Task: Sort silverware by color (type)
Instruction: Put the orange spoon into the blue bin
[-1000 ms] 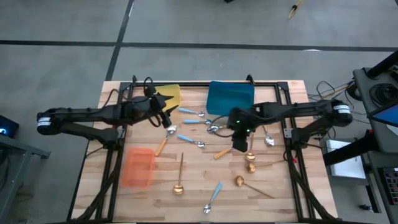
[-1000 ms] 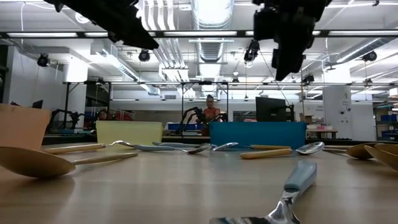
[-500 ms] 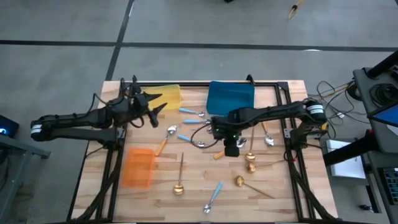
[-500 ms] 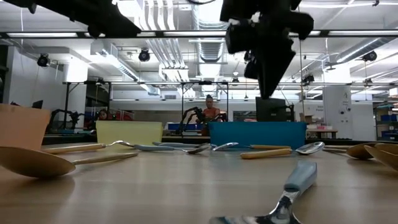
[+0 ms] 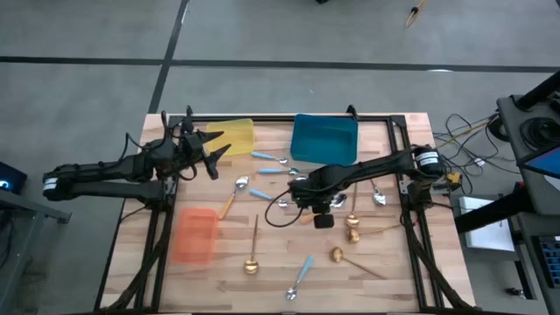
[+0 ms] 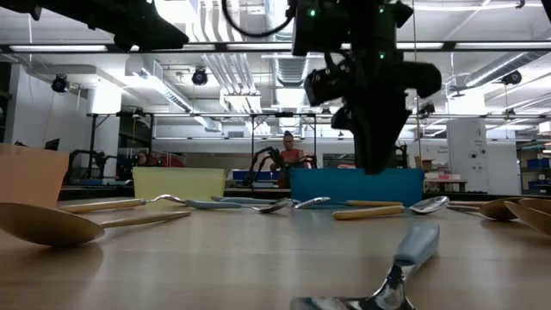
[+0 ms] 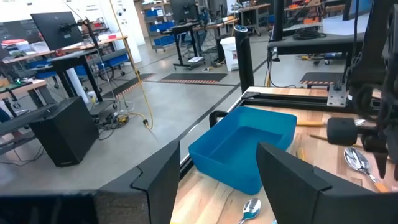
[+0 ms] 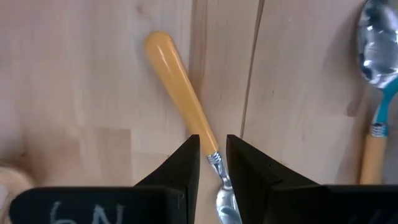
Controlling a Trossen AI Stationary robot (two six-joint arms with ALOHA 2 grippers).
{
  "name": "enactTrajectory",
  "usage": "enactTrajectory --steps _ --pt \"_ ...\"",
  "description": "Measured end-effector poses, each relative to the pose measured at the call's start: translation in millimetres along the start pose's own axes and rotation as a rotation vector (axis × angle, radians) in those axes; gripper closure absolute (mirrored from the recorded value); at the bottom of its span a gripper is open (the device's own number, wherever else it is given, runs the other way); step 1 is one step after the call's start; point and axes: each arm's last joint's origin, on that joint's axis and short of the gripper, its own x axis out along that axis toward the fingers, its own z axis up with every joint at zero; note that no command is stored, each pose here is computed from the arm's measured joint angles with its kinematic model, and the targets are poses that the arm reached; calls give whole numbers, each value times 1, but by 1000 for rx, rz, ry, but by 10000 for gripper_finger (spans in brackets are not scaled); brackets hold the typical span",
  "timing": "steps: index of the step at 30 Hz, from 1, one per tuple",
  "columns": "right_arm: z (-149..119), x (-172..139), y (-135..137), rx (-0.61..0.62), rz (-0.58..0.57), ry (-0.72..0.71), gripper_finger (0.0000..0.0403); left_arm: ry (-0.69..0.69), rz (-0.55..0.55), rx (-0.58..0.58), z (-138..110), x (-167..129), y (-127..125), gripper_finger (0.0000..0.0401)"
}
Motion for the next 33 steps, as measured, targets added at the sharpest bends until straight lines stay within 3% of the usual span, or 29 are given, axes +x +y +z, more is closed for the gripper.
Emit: enactTrajectory --steps 8,17,27,33 --pt "6 26 -2 79 0 55 333 -6 1 -3 0 1 0 207" --pt "7 29 4 4 3 52 327 -3 0 -1 0 1 -1 207" --pt "8 29 4 2 2 45 218 -1 0 0 0 2 -1 207" --pt "7 29 11 -55 -13 47 202 0 0 0 0 3 -1 207"
